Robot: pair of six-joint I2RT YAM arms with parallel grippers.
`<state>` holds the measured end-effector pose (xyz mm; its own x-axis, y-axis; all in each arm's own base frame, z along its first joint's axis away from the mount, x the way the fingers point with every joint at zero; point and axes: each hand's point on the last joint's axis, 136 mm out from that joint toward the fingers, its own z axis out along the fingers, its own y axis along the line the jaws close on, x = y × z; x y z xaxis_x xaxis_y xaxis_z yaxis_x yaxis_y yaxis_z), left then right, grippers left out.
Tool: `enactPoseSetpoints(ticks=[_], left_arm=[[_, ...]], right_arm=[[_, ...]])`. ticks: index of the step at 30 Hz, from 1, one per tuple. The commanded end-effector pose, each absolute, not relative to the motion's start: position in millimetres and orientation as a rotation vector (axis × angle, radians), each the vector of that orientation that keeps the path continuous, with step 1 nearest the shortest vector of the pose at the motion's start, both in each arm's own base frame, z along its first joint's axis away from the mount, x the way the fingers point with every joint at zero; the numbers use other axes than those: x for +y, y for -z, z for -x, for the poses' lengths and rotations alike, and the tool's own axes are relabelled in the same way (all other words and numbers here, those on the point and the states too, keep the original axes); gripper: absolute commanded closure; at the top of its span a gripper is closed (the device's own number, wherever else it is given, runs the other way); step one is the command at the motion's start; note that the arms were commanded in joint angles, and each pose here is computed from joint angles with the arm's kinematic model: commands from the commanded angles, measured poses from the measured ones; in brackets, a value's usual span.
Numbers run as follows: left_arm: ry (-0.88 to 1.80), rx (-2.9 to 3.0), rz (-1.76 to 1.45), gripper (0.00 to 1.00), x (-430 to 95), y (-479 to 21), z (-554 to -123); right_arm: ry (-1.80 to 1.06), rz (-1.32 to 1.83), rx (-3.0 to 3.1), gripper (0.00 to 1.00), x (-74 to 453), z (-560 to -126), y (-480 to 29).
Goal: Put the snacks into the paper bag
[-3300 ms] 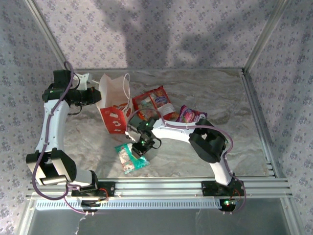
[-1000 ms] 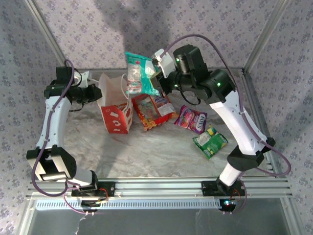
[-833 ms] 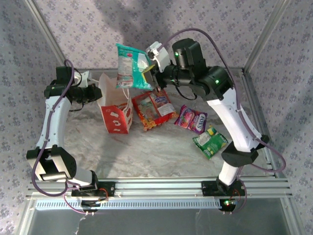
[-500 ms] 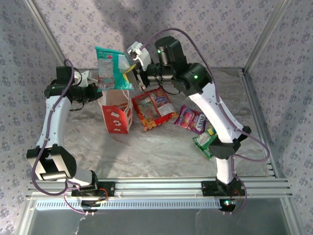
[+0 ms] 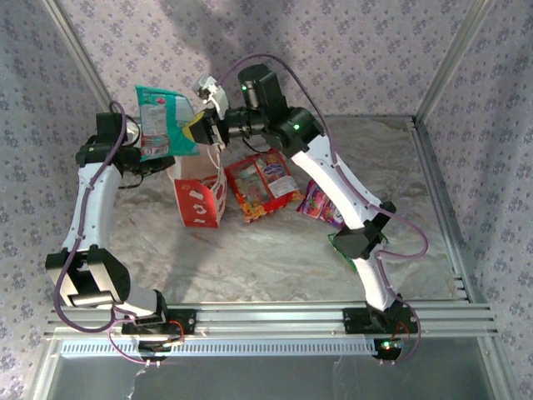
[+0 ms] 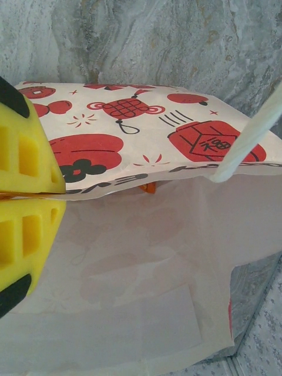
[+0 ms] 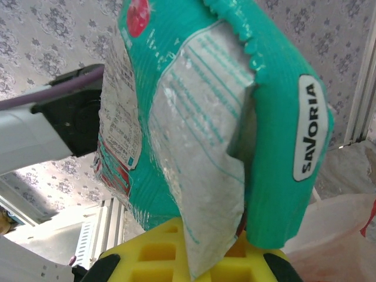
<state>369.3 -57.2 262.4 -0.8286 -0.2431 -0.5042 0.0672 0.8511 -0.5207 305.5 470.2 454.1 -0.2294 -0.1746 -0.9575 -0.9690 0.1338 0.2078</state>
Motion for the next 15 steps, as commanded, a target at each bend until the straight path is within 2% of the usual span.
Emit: enactPoseSetpoints(ticks=[1,15], left_arm=[[0.753,2.453,0.108,0.9,-64,-261,-367],[0.733,2.462,0.105,0.9,-62,-261,-366]], right_arm=[[-1.235,1.127,1.466,1.0,470,-314,-475],[-1.222,1.082,1.623,1.0,479,-359,-415]])
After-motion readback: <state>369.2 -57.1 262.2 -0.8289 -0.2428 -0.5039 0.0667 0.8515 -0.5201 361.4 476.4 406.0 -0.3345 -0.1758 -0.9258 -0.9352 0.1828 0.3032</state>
